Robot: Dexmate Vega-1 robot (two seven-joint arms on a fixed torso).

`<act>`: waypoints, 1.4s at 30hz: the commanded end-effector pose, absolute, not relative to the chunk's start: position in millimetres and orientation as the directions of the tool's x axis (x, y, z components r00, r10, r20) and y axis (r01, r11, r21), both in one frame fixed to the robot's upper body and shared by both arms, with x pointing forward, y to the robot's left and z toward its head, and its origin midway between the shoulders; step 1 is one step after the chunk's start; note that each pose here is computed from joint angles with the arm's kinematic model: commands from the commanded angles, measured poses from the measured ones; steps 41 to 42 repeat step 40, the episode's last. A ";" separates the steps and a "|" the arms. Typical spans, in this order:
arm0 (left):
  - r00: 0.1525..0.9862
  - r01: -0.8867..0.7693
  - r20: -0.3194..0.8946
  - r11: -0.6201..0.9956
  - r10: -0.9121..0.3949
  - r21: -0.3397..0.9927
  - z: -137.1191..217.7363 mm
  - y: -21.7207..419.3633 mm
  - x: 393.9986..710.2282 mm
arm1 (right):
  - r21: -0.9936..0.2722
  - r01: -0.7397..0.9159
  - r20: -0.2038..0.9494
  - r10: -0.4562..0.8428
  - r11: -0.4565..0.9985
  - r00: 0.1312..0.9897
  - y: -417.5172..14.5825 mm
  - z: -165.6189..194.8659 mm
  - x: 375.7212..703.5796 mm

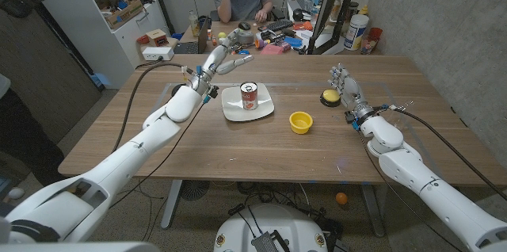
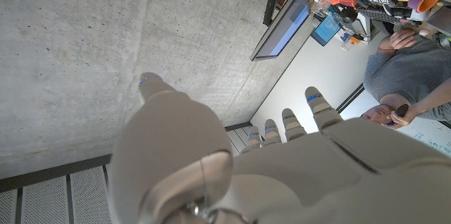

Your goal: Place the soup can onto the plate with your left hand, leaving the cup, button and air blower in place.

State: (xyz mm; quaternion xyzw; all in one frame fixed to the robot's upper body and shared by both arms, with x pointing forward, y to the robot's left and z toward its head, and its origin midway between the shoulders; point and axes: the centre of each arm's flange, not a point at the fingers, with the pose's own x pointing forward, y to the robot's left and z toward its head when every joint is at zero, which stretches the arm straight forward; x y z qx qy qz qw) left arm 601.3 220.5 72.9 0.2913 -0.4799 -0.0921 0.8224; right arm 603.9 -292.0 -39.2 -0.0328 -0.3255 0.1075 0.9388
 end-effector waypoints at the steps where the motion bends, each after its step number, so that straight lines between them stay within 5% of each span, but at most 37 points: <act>1: 0.498 -0.139 0.749 0.812 -0.438 0.567 91.3 221.4 588.3 | -0.117 -0.167 0.610 0.204 0.979 0.765 -291.3 -46.1 594.1; 42: 0.425 -0.143 0.744 0.774 -0.516 0.617 132.1 227.0 571.9 | -0.006 -0.083 0.648 0.067 0.997 0.759 -274.3 -108.4 544.8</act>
